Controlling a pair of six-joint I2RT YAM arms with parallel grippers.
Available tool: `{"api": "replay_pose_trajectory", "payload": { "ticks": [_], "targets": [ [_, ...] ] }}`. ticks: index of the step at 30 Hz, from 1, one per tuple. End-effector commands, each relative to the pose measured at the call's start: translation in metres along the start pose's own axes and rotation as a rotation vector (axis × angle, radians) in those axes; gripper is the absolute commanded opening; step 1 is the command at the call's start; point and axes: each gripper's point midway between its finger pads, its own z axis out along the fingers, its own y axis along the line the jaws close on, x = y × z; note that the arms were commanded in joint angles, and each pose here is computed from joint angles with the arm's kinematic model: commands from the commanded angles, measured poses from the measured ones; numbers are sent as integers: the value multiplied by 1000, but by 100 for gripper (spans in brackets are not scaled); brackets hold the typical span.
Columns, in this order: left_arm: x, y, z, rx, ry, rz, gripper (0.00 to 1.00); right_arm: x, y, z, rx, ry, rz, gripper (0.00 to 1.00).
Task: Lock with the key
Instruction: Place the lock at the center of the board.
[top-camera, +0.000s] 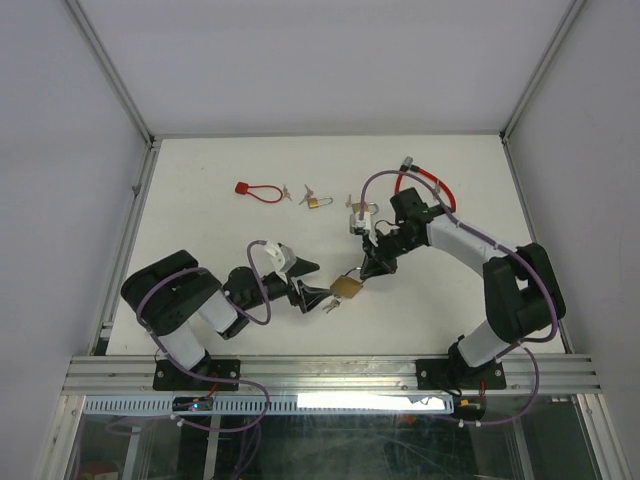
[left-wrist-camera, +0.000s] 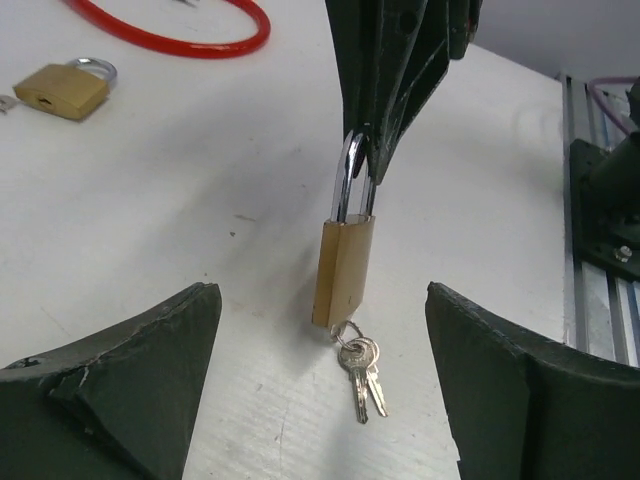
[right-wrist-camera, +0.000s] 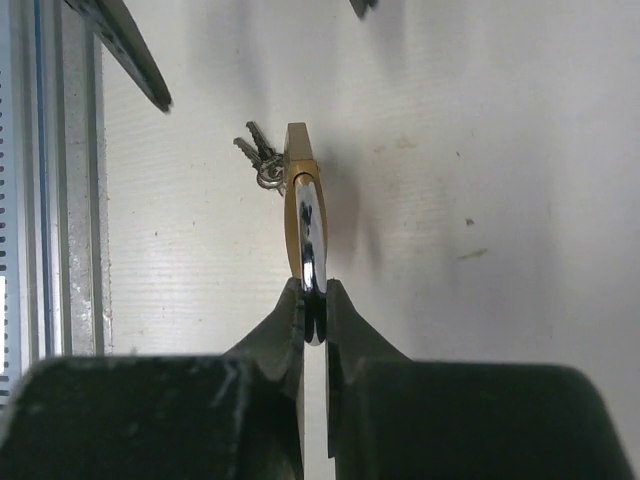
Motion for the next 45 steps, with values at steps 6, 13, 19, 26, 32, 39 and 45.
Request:
{"api": "replay_pose_trajectory", "payload": {
  "ticks": [6, 13, 19, 26, 32, 39, 45],
  "targets": [
    [-81, -7, -12, -79, -210, -82, 89, -16, -20, -53, -14, -152, 258, 0],
    [-85, 6, -20, -188, -152, -102, 94, 19, -35, -100, -140, -206, 624, 0],
    [-87, 4, -31, -207, -162, -102, 96, 75, -64, -136, 66, -202, 803, 0],
    [-94, 0, -34, -204, -177, -134, 96, 117, -92, -160, 329, -124, 862, 2],
    [-101, -2, -39, -216, -196, -167, 99, 130, -98, -172, 402, -118, 894, 31],
    [-98, 11, -38, -306, -138, -216, 99, 122, -103, -214, 638, -97, 790, 82],
    [-122, 26, -40, -414, -103, -187, 99, 69, -97, -274, 924, -137, 464, 100]
  ]
}}
